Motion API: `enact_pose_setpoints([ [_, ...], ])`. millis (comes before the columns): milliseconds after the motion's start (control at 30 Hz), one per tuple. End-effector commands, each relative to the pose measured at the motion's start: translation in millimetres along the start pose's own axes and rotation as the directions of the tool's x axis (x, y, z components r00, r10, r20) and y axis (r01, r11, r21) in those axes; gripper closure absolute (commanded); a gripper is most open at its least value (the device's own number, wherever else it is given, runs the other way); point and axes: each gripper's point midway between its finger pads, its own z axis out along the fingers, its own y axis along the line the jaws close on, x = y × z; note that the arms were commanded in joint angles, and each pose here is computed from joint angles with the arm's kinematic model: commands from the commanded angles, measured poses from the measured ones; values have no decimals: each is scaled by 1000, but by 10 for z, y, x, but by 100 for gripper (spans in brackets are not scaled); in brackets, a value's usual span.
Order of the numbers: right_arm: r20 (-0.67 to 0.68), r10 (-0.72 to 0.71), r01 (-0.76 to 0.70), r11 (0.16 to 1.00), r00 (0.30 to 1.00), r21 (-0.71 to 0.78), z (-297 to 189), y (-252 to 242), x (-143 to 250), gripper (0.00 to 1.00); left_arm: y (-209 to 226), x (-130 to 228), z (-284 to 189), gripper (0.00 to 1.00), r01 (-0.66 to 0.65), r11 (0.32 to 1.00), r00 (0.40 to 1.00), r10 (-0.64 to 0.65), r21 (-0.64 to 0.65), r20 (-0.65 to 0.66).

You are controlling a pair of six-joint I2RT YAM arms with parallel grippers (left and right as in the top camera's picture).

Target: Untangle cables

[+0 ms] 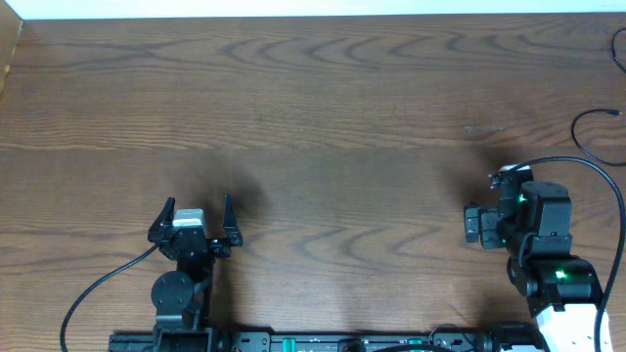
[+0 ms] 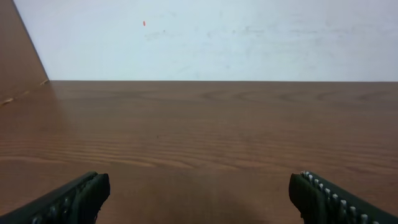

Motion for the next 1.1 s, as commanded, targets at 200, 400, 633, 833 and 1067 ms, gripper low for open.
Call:
enact_pose_setpoints([
  [200,-1,-2,2,1000,1000,15,-3,-34,4,1,32,164,2,2,-13,1000,998,12,-16,-56],
  [400,-1,-2,2,1000,1000,15,-3,-34,4,1,32,164,2,2,-13,1000,998,12,-16,-56],
  [633,-2,-5,5,1000,1000,28,-4,-51,4,1,32,164,2,2,-13,1000,998,12,-16,-56],
  [833,16,-3,1,997,1000,76,-35,-133,-6,1,32,164,2,2,-13,1000,998,12,-16,-56],
  [1067,260,26,-44,997,965,63,7,-77,-42,1,32,164,2,2,-13,1000,998,12,-16,-56],
])
